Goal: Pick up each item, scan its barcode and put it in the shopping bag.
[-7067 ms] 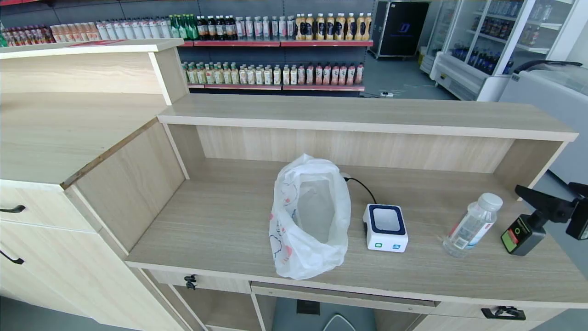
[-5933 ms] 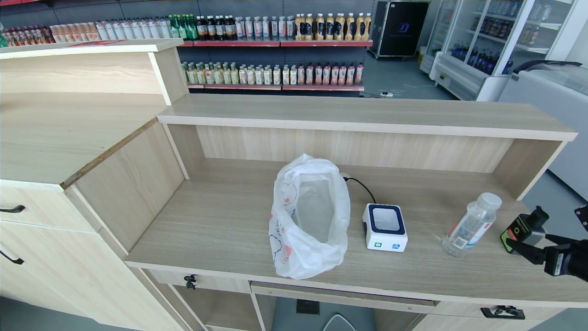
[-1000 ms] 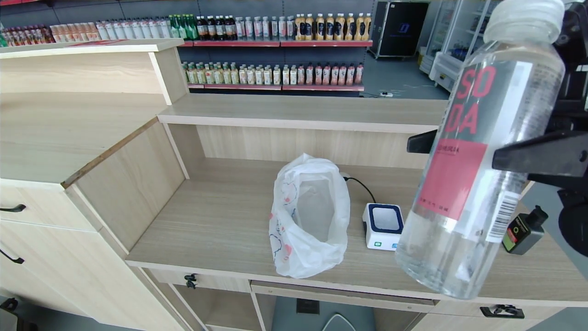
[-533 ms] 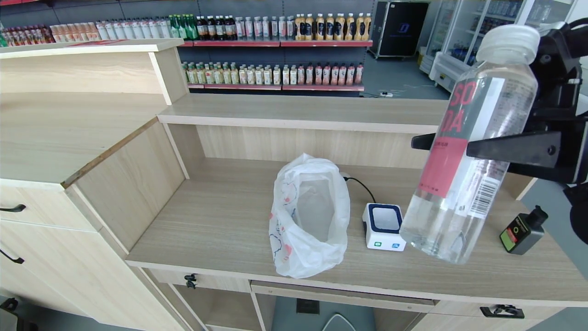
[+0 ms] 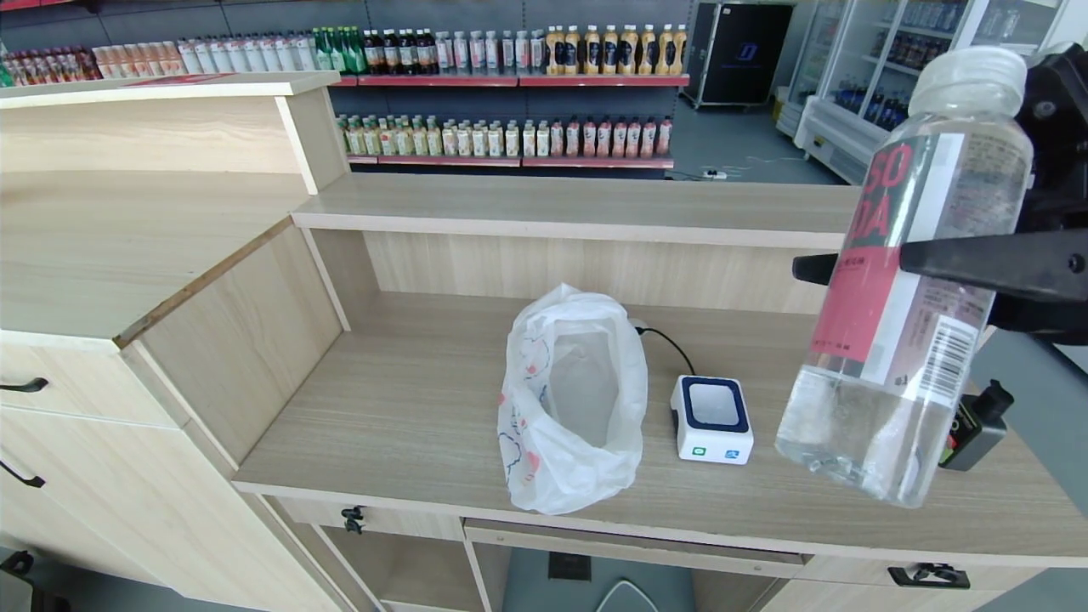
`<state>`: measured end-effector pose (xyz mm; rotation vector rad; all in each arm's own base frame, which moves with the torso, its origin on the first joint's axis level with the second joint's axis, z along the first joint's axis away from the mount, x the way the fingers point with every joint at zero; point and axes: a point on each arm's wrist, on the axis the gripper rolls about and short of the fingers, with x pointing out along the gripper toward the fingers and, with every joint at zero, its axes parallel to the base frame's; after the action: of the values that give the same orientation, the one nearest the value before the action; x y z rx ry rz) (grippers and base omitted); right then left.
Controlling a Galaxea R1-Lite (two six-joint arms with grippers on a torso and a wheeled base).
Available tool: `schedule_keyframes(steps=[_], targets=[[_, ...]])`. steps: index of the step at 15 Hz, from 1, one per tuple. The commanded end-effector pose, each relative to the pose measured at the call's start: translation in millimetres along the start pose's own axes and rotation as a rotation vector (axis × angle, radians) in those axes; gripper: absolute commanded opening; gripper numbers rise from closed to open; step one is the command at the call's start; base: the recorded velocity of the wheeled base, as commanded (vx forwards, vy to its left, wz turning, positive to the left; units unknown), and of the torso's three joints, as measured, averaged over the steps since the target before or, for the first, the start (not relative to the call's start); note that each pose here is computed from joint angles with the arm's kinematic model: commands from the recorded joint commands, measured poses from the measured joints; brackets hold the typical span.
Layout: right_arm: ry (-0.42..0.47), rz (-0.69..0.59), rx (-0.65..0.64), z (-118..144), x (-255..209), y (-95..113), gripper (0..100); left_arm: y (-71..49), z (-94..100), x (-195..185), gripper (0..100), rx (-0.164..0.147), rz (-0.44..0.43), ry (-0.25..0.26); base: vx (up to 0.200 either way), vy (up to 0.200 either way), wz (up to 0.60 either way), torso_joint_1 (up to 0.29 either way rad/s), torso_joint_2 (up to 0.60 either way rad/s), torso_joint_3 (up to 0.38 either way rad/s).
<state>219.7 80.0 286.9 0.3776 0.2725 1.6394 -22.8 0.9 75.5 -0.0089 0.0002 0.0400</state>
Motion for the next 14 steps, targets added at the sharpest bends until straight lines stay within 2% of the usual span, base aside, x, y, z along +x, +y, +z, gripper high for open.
schedule_keyframes(steps=[1,4,7,9,11,13,14], targets=[[0.007,0.026,-0.030,1.4,4.7,8.3,0,0.0,0.0,0.0,100,0.000,0.001,0.000,0.000,0.000,0.00,0.000,0.00,0.000],[0.050,0.144,-0.090,-4.1,31.4,16.0,0,0.0,0.0,0.0,100,0.000,0.000,0.000,0.000,0.000,0.00,0.000,0.00,0.000],[0.082,0.241,-0.172,-15.4,56.9,11.9,0,0.0,0.0,0.0,100,0.000,0.001,0.000,0.000,0.000,0.00,0.000,0.00,0.000],[0.091,0.267,-0.212,-22.0,69.0,-1.6,0,0.0,0.0,0.0,100,0.000,0.001,0.000,0.000,0.000,0.00,0.000,0.00,0.000],[0.078,0.271,-0.337,-21.0,77.1,-19.8,0,0.0,0.0,0.0,100,0.000,0.001,0.000,0.000,0.000,0.00,0.000,0.00,0.000],[0.045,0.269,-0.500,-5.5,80.0,-25.8,0,0.0,0.0,0.0,100,0.000,0.001,0.000,0.000,0.000,0.00,0.000,0.00,0.000],[0.029,0.222,-0.547,-3.4,70.0,-28.6,0,0.0,0.0,0.0,100,0.000,0.001,0.000,0.000,0.000,0.00,0.000,0.00,0.000]])
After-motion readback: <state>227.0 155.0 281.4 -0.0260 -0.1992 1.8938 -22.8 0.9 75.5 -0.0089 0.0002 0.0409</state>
